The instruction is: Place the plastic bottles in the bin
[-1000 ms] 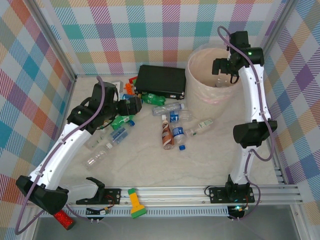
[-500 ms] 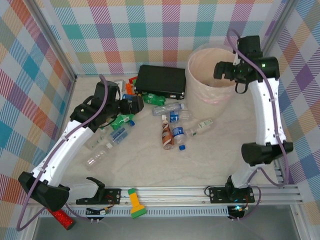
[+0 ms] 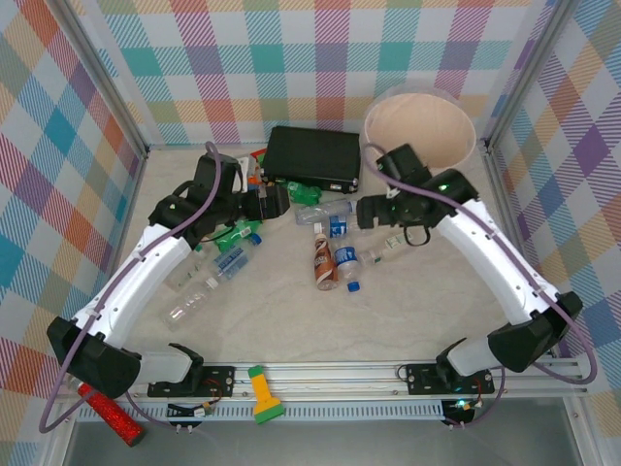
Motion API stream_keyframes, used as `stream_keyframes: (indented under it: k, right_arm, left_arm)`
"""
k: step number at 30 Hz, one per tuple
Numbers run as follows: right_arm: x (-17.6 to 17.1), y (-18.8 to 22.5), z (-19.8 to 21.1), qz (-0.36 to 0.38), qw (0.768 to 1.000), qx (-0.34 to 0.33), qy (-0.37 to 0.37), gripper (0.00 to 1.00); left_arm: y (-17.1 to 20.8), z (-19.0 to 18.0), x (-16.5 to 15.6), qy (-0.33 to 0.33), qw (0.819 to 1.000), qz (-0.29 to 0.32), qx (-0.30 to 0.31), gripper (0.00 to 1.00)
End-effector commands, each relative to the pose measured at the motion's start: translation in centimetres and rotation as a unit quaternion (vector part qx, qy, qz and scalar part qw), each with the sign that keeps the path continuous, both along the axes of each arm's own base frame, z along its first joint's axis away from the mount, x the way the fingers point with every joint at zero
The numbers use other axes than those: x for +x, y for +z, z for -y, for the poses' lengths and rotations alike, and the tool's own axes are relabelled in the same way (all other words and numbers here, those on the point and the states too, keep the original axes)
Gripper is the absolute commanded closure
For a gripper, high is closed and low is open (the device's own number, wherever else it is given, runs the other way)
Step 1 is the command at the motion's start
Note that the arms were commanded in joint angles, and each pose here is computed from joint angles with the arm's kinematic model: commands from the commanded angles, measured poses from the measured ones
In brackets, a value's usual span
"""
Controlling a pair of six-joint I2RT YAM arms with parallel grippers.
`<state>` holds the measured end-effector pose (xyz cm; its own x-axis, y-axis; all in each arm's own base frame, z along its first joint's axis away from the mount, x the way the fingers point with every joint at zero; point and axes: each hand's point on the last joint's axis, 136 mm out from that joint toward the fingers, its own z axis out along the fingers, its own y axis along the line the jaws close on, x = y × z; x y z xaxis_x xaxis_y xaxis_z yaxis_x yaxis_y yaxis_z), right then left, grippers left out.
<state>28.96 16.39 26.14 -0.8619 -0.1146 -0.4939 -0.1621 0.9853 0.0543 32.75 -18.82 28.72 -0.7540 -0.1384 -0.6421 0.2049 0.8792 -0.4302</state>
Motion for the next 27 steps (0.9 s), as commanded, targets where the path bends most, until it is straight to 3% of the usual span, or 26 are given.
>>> stream_keyframes:
  k: [1,8,16,27]
  right_arm:
    - [0.1,-1.8,-2.6,-0.007,1.000,0.019,-0.003,0.01]
    - [0.1,-8.5,-6.9,-0.084,0.995,0.045,0.028,0.00]
    - [0.3,-15.0,-8.0,-0.163,0.986,0.008,0.030,0.30]
    - [0.2,-19.9,-8.3,-0.210,0.977,-0.014,0.019,0.35]
  left_arm:
    - [0.4,0.5,-0.3,-0.006,1.000,-0.003,-0.013,0.00]
    - [0.8,-0.2,-1.2,0.002,1.000,-0.003,-0.014,0.01]
    - [1.1,-1.6,-2.7,0.011,1.000,0.002,-0.001,0.00]
    - [1.1,-2.5,-3.6,0.019,1.000,0.004,0.008,0.01]
